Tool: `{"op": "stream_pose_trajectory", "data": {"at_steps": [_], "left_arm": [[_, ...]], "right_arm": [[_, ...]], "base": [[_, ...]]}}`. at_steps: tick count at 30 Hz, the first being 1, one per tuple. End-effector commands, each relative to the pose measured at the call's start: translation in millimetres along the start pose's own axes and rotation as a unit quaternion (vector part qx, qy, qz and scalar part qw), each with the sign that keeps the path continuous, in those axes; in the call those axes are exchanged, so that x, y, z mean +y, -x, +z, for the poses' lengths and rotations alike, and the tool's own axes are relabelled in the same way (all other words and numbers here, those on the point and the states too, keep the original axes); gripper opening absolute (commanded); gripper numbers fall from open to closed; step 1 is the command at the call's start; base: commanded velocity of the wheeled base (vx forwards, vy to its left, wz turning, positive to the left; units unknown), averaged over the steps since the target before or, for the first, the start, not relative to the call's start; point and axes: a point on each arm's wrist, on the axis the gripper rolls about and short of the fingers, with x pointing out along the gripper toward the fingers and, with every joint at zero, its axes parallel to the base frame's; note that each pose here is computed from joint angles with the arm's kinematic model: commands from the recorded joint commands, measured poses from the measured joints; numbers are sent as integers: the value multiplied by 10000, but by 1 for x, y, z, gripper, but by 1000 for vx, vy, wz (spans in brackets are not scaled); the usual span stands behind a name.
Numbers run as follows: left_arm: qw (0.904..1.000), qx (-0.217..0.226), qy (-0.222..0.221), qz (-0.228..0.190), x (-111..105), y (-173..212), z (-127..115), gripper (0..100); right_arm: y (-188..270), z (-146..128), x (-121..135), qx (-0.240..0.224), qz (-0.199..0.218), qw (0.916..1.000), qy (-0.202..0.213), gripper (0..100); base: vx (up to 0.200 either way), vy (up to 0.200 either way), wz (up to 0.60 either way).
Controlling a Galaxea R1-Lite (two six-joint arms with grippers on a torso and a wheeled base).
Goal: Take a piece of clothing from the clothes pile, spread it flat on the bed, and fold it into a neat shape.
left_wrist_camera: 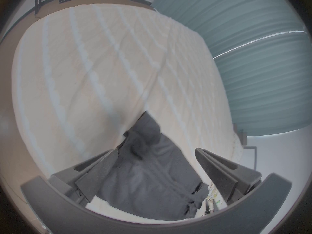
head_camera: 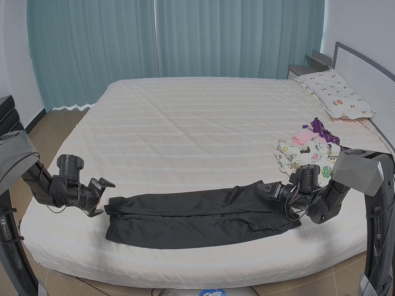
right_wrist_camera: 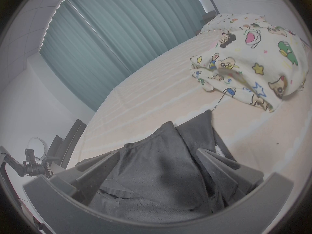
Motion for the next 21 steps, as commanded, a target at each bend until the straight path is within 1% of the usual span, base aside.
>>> {"op": "stream_pose_trajectory", "data": {"at_steps": [1, 14, 15, 21], "left_arm": [[10000, 6, 78, -10, 3, -3, -3, 100], [10000, -2, 18, 39, 3, -7, -6, 100], [10000, 2, 19, 45, 3, -7, -6, 100], [10000, -5, 12, 49, 3, -7, -6, 100]], "right_arm": [[-12, -8, -3, 107, 28, 9999, 7, 100], [-22, -13, -7, 168, -17, 9999, -6, 100], [-22, -15, -8, 197, -44, 9998, 7, 0], [-19, -16, -10, 234, -97, 9997, 51, 0]], "base": [[0, 0, 0], [0, 0, 0], [0, 0, 0], [0, 0, 0]]}}
